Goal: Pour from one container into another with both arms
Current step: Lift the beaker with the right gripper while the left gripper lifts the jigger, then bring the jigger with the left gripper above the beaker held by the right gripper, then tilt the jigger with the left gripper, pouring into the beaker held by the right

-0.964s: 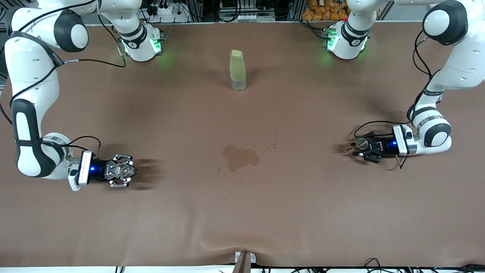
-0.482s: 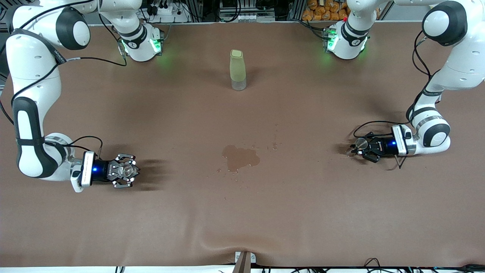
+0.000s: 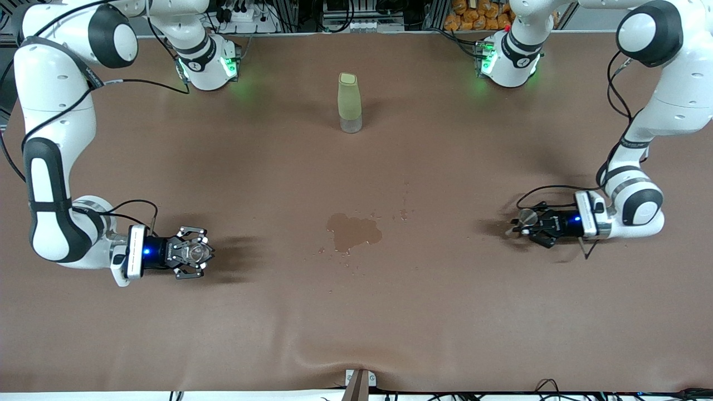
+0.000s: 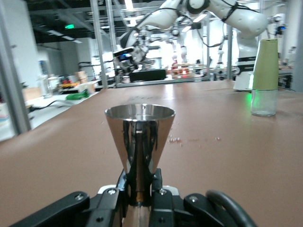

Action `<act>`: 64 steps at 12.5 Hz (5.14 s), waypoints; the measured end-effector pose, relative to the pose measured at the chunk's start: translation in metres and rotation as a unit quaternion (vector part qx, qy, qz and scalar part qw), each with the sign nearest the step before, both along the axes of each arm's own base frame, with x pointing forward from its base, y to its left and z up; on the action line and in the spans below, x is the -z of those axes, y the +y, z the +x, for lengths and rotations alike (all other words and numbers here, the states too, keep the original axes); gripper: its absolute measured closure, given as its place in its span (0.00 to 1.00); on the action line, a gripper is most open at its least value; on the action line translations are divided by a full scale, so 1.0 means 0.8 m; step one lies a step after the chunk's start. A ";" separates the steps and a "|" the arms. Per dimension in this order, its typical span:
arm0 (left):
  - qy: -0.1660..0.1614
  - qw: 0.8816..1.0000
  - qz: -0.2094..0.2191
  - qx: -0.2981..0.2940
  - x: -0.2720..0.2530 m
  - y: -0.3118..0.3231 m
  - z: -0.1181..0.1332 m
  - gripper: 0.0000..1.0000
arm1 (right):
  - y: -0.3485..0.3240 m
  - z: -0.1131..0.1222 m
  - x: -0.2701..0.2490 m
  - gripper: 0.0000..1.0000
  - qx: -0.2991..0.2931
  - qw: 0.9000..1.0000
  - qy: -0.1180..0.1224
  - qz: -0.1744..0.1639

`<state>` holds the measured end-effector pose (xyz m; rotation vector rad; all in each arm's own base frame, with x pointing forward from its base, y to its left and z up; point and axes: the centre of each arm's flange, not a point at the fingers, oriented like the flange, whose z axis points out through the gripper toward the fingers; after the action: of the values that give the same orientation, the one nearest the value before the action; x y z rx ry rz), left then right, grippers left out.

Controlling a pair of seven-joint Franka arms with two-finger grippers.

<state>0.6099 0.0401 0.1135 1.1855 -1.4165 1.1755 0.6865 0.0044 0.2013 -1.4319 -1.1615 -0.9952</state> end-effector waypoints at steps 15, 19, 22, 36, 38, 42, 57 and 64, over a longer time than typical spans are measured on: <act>0.046 0.995 -0.025 -0.079 -0.080 -0.458 0.044 0.79 | 0.167 0.018 -0.120 0.85 -0.001 0.999 0.047 -0.006; 0.069 0.992 -0.003 -0.104 -0.097 -0.483 0.054 0.79 | 0.265 0.008 -0.130 0.85 0.006 0.998 0.053 0.027; 0.091 0.988 -0.011 -0.127 -0.094 -0.509 0.047 0.79 | 0.327 -0.005 -0.132 0.85 0.008 0.998 0.063 0.028; 0.113 0.983 0.001 -0.143 -0.053 -0.541 0.031 0.79 | 0.446 -0.053 -0.170 0.85 0.058 0.978 0.197 0.035; 0.113 0.984 0.001 -0.141 -0.053 -0.543 0.030 0.79 | 0.449 -0.064 -0.167 0.85 0.062 0.973 0.220 0.028; 0.104 0.984 -0.004 -0.142 -0.062 -0.545 0.036 0.79 | 0.454 -0.084 -0.165 0.85 0.067 0.956 0.284 0.018; 0.033 0.990 -0.002 -0.139 -0.069 -0.539 0.044 0.79 | 0.466 -0.101 -0.179 0.85 0.081 0.889 0.450 0.019; 0.031 0.990 -0.006 -0.138 -0.074 -0.543 0.045 0.79 | 0.465 -0.099 -0.187 0.85 0.093 0.862 0.497 0.025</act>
<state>0.6457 -0.3947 0.1725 1.4299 -1.2239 1.3206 0.6073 0.3767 0.3509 -1.7005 -0.2288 -0.2697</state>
